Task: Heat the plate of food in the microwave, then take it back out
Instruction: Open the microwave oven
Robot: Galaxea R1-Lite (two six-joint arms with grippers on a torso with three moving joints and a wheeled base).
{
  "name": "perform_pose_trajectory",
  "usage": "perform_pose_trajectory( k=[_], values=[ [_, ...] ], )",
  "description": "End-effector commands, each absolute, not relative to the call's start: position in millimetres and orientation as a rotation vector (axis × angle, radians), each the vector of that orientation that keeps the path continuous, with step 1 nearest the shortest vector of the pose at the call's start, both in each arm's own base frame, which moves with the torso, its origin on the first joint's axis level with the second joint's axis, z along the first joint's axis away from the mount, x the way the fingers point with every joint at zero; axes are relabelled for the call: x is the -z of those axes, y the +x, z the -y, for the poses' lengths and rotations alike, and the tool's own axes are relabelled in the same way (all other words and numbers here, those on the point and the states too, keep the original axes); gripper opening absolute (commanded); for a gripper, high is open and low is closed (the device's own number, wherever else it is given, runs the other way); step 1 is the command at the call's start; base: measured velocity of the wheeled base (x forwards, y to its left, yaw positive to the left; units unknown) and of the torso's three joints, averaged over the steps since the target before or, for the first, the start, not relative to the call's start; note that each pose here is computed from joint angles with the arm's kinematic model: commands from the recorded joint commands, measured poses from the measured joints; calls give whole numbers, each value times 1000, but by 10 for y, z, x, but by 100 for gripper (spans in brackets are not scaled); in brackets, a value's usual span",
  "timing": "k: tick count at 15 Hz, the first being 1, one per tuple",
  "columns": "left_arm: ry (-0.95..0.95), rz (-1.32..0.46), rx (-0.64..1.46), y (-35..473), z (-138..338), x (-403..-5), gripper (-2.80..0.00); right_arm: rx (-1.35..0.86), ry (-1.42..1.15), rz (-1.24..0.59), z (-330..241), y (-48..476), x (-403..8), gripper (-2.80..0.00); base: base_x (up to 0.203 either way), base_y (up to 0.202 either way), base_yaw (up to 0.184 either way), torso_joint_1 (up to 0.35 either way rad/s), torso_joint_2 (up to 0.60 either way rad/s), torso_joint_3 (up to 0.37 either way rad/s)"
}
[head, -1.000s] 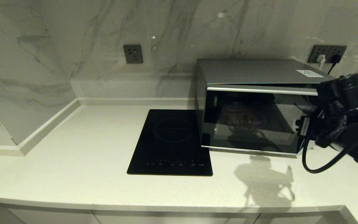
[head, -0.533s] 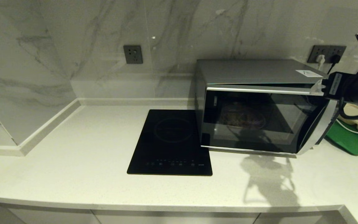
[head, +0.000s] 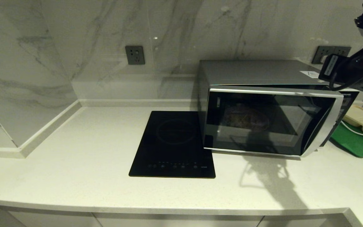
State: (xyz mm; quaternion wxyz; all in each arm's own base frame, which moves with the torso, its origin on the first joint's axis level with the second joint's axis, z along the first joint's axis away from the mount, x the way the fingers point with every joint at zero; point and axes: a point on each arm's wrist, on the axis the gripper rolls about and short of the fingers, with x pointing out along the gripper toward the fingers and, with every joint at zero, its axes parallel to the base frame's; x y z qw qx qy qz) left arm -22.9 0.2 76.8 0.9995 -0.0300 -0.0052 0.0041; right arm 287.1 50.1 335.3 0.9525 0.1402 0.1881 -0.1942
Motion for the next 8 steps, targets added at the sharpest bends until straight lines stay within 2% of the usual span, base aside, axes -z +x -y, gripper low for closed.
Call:
perform_pose_trajectory(
  k=[1, 8],
  values=[
    [-60, 10, -9, -229, -2, -768, -280, 432, 286, -420, -421, 3228, -3208, -280, 0, 0, 0, 0, 0, 0],
    [-60, 9, -9, -229, -2, -767, -280, 408, 382, -471, 43, 3677, -3069, -280, 0, 0, 0, 0, 0, 0]
  ],
)
